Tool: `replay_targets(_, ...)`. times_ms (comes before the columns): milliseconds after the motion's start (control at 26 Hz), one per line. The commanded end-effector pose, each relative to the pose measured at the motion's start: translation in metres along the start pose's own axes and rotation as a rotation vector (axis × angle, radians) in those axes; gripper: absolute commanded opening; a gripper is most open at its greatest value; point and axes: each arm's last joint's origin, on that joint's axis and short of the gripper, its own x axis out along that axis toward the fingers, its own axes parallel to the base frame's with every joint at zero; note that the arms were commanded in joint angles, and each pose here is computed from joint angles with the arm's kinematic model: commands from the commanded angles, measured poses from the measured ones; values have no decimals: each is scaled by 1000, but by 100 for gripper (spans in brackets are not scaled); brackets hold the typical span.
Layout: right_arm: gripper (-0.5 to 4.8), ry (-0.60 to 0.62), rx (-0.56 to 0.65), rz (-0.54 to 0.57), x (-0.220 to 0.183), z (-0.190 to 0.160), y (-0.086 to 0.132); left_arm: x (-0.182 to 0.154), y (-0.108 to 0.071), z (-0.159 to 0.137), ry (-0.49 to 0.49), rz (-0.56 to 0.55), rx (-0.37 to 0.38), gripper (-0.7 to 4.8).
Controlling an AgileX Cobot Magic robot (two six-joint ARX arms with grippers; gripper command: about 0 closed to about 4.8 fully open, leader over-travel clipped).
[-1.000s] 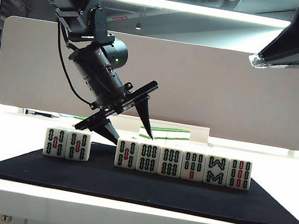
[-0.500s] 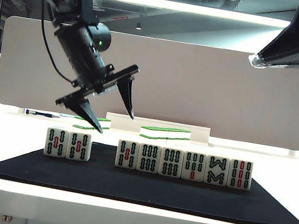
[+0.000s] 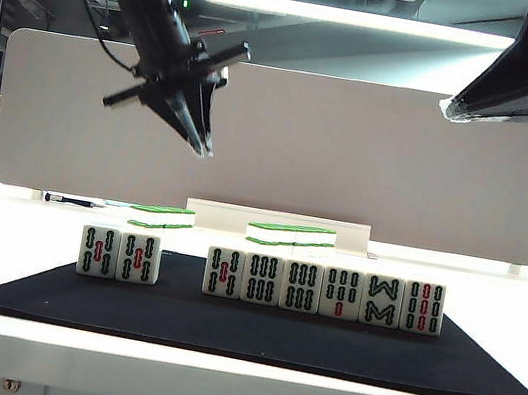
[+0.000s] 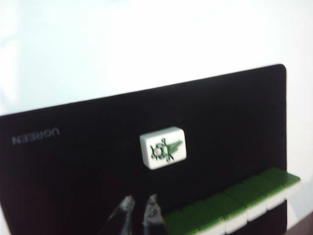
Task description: Take a mahjong tile from your hand cards and play it out.
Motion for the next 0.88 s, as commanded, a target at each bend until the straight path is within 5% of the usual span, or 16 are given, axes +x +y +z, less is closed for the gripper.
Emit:
replay_targets(38, -1, -18, -8, 3, -1, 3, 0, -27, -13, -2, -3, 0, 15, 15)
replay_targets(385, -1, -19, -9, 3, -1, 3, 0, -78, -37, -1, -122, -36, 71, 17)
replay_targets(885, -1, -19, -9, 3, -1, 3, 0, -87, -42, 0, -155, -64, 77, 17)
